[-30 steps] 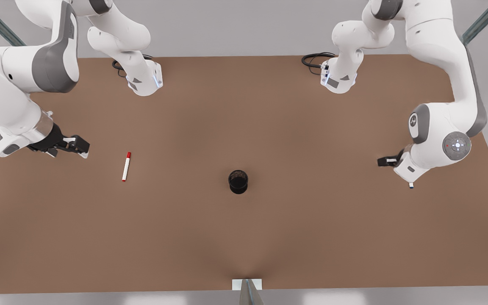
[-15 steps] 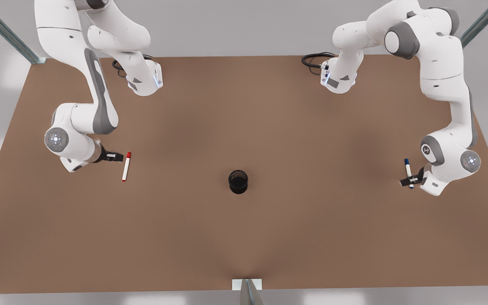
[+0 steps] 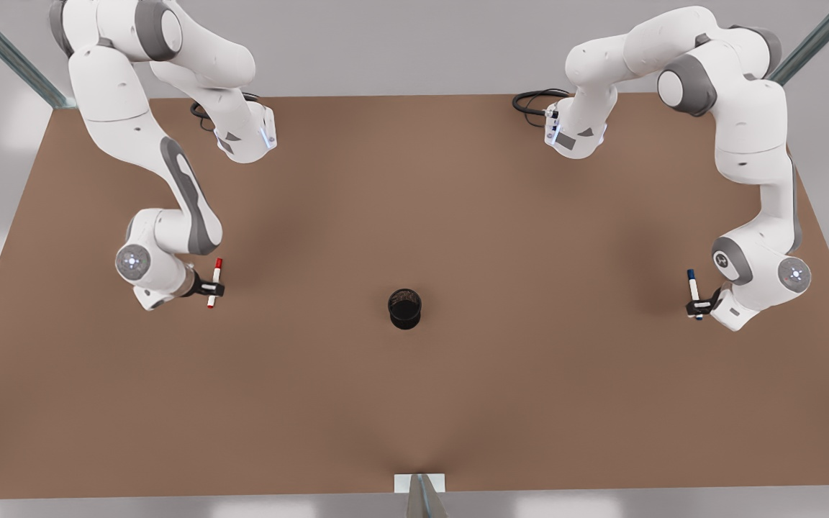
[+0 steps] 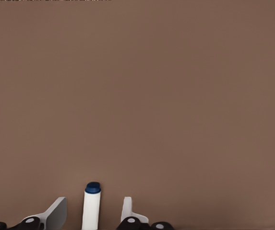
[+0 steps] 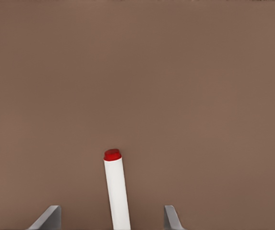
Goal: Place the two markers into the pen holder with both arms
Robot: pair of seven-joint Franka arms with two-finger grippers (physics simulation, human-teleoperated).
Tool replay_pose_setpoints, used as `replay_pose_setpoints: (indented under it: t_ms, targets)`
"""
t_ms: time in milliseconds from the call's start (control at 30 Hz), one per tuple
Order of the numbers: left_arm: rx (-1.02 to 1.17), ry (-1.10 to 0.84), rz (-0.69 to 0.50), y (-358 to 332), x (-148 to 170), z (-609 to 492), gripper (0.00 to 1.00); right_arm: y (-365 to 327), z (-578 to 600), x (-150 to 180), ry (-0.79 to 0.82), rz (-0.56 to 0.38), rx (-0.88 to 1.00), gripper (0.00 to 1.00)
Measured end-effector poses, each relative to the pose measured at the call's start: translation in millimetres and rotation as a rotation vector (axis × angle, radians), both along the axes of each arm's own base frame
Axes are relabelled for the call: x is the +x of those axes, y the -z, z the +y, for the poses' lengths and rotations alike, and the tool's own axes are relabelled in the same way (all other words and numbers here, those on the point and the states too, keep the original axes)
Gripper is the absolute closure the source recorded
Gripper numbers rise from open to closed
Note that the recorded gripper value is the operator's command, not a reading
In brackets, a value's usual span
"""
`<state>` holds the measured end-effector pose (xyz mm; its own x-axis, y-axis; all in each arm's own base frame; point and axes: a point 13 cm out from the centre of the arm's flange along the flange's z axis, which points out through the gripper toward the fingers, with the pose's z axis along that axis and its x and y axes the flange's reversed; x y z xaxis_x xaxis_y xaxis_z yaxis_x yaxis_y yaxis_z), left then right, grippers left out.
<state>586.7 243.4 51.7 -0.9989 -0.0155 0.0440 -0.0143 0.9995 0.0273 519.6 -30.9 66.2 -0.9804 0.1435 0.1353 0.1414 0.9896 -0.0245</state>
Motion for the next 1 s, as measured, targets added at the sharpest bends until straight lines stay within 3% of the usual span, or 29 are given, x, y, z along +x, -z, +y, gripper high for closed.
replay_pose_setpoints:
  t_ms: [67,233,433,900,1000]
  targets:
    - [-0.003,0.023,0.002,4,0,1,0.36,5,-2,8,0.004,-0.017,0.000,0.23]
    - [-0.006,0.073,0.004,10,0,2,0.53,21,-3,6,0.006,-0.029,0.000,0.37]
    - [-0.008,0.118,0.006,13,-1,3,0.57,22,-2,10,0.001,-0.056,-0.002,0.52]
    - [-0.019,0.171,0.005,17,-1,2,0.68,26,-4,13,0.002,-0.073,-0.003,0.64]
    - [-0.017,0.177,0.005,17,-1,2,0.79,27,-4,13,0.002,-0.074,-0.003,0.64]
